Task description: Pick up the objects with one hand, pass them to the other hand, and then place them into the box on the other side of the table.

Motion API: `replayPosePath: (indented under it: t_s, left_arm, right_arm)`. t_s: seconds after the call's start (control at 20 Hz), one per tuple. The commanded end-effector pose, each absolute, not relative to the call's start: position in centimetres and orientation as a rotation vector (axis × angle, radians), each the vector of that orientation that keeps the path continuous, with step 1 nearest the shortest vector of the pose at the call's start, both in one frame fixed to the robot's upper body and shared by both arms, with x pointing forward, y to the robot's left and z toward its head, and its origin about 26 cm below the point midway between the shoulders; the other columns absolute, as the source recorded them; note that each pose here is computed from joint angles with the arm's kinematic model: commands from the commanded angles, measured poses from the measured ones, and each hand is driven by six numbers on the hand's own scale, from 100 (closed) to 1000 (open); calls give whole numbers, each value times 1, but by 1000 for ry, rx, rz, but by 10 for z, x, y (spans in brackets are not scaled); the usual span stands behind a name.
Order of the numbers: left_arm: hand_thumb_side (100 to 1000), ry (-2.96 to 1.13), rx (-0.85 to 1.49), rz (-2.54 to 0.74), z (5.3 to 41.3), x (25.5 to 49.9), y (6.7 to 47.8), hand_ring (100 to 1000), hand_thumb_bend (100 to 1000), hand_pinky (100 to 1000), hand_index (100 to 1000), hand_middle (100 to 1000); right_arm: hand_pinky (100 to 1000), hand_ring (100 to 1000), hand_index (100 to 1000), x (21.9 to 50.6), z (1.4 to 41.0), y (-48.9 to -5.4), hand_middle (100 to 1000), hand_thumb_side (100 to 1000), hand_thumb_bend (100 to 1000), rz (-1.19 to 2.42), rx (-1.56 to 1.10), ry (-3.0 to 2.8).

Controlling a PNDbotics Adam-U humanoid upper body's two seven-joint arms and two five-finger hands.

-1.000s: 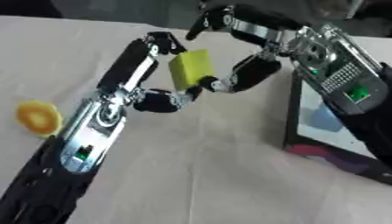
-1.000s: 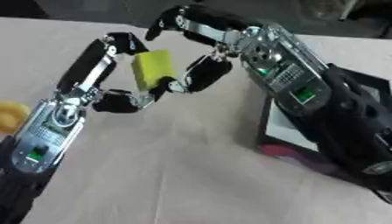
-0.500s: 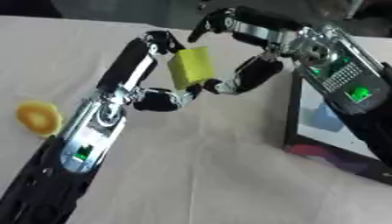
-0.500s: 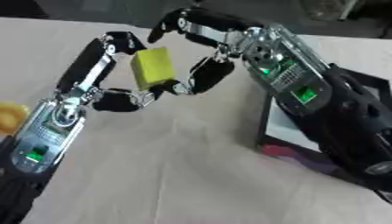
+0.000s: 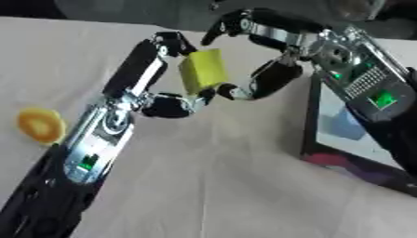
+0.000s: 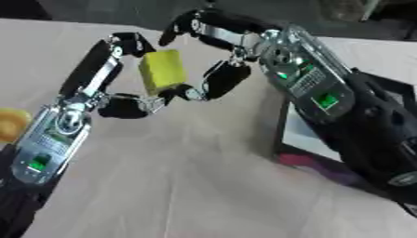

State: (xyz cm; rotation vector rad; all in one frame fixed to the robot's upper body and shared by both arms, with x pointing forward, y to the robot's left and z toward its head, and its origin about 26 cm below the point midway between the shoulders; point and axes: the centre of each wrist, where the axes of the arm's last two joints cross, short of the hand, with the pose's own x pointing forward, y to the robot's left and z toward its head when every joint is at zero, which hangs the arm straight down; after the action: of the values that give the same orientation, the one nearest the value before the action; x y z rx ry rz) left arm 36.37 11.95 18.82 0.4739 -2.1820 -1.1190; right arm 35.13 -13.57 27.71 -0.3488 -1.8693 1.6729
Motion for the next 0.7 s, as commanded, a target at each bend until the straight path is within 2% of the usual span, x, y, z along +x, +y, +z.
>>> replayPosePath:
  t_s: [0.05,0.7]
  left_arm:
    - [178,-2240,461,-1118,200,360,117,673,100,715,473,567]
    - [192,-2269,419,-1106,200,359,115,670,100,714,472,565]
  right_arm:
    - [912,929,822,351,285,-141,820,136,366,1668,-379,-1886]
    - [910,921,811,352,283,-141,810,113,340,1651,-375,-1895]
